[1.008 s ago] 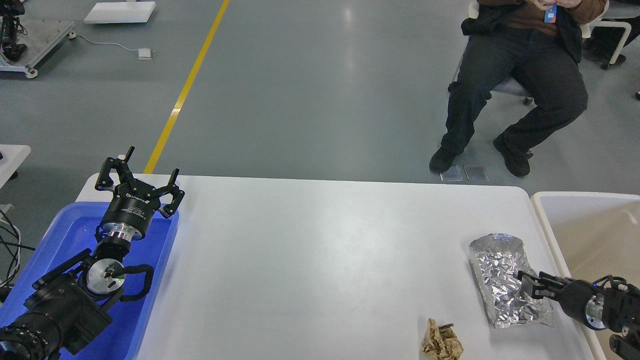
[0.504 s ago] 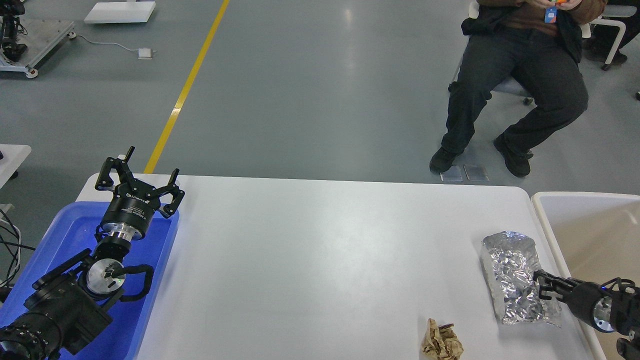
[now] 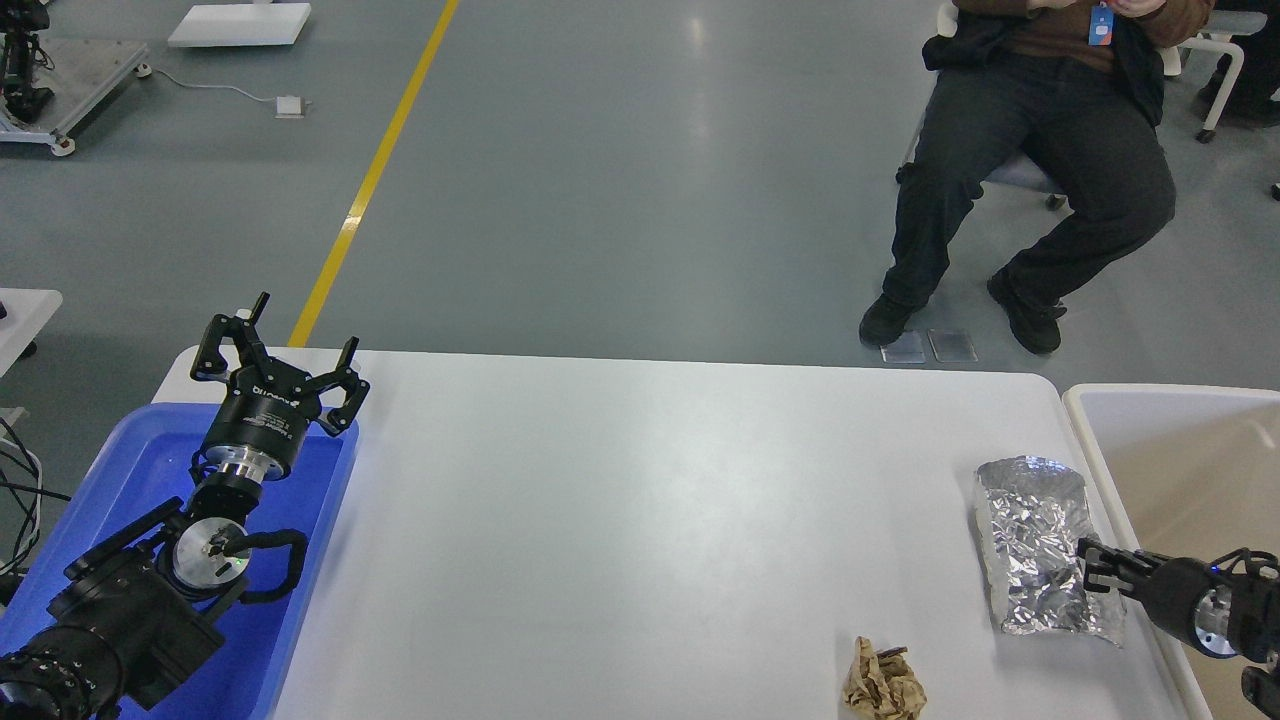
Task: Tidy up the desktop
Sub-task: 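Lift the foil bag with the right gripper and carry it into the white bin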
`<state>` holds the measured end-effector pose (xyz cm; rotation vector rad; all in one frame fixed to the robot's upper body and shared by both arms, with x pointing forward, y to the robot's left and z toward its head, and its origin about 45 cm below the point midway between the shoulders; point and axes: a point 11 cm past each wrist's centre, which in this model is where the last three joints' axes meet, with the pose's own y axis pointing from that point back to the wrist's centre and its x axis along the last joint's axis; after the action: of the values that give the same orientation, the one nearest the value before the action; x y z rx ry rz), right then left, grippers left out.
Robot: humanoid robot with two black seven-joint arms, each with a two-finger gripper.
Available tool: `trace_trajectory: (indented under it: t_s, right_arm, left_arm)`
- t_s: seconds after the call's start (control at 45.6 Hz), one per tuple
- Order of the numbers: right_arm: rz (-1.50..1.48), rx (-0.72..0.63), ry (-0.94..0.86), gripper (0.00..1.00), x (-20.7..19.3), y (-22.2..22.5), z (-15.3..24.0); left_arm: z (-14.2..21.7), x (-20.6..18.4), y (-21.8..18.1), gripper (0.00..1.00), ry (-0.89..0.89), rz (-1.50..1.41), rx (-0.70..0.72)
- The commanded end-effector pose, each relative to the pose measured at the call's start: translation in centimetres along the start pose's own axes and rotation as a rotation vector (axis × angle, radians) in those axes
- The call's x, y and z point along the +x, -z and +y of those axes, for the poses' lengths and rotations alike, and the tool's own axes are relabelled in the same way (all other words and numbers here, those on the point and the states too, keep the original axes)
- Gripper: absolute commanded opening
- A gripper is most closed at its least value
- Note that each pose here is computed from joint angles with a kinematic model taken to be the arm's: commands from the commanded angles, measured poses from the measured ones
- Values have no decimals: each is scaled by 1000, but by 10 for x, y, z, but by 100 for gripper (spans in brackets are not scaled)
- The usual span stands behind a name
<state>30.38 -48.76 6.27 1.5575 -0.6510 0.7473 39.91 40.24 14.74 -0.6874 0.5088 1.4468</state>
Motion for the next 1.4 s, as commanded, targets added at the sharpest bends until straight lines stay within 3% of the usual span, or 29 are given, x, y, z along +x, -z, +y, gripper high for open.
trace_trajectory:
  t_s: [0.0,0.307,0.811,1.052,1.249,1.38]
  right_arm:
    - [-69,90,23,0,1,11,9]
    - [-144,168,-10,0,56,13,39]
    - [-154,89,-51,0,158,-33,120]
    - [-143,-48,-54,0,152,-76,129]
    - [-119,-263,-26,0,110,-129,115]
    - [-138,-336,5,0,72,-138,106]
  left_arm:
    - [-1,-1,0,100,2,1,-1]
    - [-1,-1,0,100,2,1,-1]
    - [-1,-1,0,100,2,1,-1]
    - [-1,-1,0,100,2,1,-1]
    - [-1,-1,0,100,2,1,-1]
    - [-1,-1,0,100,2,1,-1]
